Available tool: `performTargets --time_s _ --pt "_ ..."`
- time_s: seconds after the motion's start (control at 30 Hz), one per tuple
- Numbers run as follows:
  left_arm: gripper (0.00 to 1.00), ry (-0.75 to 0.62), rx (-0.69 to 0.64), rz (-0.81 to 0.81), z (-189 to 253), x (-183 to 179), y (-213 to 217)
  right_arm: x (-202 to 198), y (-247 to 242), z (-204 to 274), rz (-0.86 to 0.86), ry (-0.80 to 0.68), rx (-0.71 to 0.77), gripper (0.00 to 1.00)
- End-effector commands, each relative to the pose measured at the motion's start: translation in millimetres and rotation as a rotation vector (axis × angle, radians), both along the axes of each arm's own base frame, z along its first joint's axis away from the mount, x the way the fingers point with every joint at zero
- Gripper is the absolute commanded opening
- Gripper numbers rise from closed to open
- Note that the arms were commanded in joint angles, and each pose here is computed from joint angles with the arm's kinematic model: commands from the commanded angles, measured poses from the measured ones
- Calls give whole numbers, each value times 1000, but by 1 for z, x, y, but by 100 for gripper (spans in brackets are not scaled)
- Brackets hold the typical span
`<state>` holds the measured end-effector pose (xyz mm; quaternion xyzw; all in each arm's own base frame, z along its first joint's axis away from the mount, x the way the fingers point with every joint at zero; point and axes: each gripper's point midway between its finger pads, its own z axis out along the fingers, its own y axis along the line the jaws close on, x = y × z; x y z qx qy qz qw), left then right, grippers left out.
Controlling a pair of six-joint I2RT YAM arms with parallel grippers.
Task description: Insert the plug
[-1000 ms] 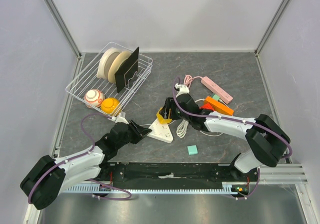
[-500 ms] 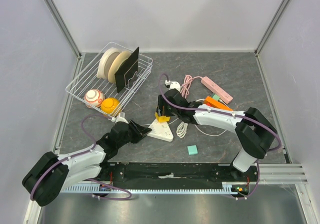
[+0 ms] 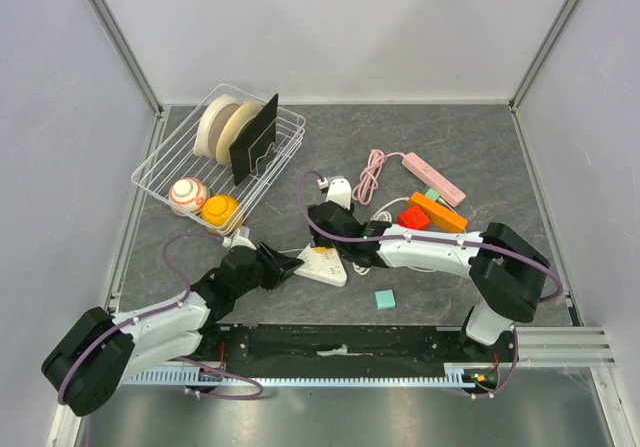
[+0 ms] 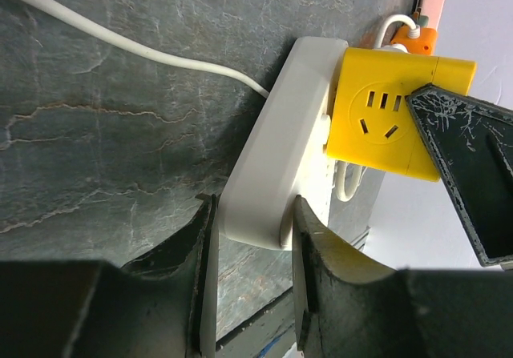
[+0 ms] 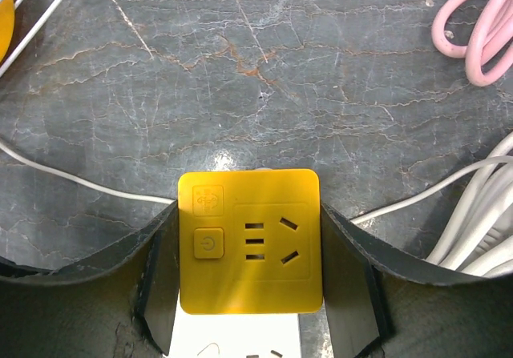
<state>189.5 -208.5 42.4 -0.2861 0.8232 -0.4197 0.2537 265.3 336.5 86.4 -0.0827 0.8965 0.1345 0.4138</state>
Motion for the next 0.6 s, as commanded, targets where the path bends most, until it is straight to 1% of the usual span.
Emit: performTargets --time_s 0.0,0.17,0.37,0.57 --pt "2 60 58 12 -13 -5 6 -109 -55 -106 99 439 -310 0" --pt "2 78 99 6 -25 -9 10 -116 -57 -121 111 494 -364 0" --pt "2 114 93 31 -39 -17 17 -127 -64 -132 119 549 -387 0" --pt "2 102 90 63 -34 -12 20 -143 -76 -143 120 616 -404 0"
